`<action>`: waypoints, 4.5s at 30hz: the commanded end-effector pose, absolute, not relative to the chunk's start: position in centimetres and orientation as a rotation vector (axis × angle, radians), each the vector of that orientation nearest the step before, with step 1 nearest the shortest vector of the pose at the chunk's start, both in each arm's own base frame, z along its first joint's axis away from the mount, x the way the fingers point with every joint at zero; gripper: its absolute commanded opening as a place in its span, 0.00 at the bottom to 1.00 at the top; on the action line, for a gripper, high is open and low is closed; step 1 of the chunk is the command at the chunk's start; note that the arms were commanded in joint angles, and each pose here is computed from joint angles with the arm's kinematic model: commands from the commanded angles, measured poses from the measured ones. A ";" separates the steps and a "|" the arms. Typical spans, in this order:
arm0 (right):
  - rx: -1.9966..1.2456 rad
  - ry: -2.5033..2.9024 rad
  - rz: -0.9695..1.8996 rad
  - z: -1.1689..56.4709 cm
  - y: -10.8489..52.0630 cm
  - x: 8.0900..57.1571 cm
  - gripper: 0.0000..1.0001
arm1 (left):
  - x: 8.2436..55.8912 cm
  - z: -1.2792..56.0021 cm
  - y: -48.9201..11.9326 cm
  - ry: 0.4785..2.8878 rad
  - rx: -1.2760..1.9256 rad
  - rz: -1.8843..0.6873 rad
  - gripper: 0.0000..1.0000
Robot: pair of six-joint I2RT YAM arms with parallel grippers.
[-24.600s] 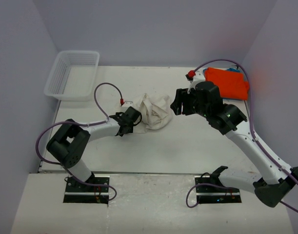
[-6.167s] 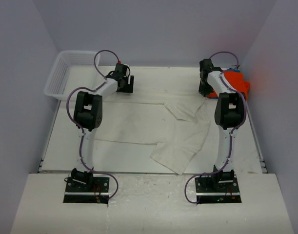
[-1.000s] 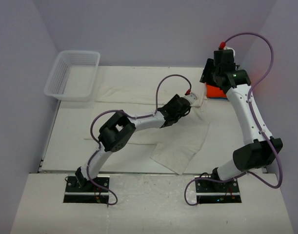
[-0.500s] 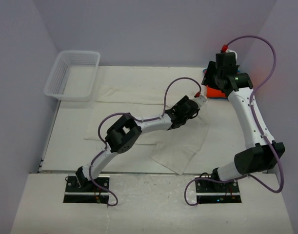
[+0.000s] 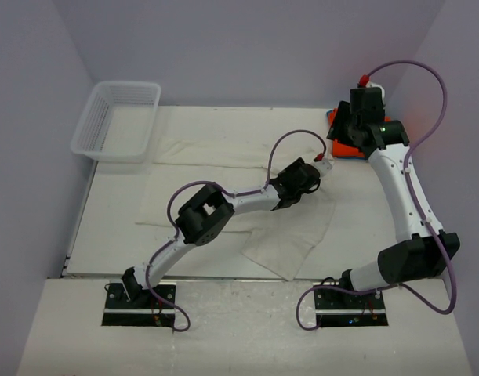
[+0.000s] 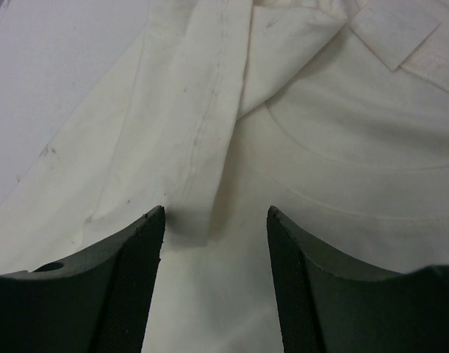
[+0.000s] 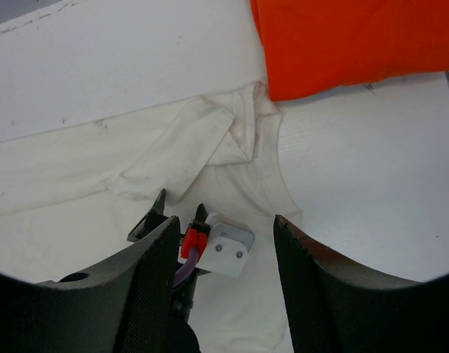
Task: Fold and stack the t-shirts
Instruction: Fold the flattened tshirt in 1/3 of the way
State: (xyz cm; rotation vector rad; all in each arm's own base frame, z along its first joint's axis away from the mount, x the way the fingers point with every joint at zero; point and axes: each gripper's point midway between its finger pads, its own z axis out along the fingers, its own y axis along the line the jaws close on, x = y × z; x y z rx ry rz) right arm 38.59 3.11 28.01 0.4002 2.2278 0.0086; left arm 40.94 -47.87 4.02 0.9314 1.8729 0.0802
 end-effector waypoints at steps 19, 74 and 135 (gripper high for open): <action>0.386 2.239 -0.016 26.9 2.8 38.7 0.55 | 41.4 13.7 -43.9 1.755 0.759 0.170 0.00; 0.716 2.085 -0.235 30.6 -7.3 37.3 0.55 | 41.3 4.9 -45.7 1.923 0.910 0.139 0.46; 0.590 2.219 -0.167 26.7 -4.1 38.5 0.55 | 39.3 9.4 -39.3 1.962 0.849 0.217 0.00</action>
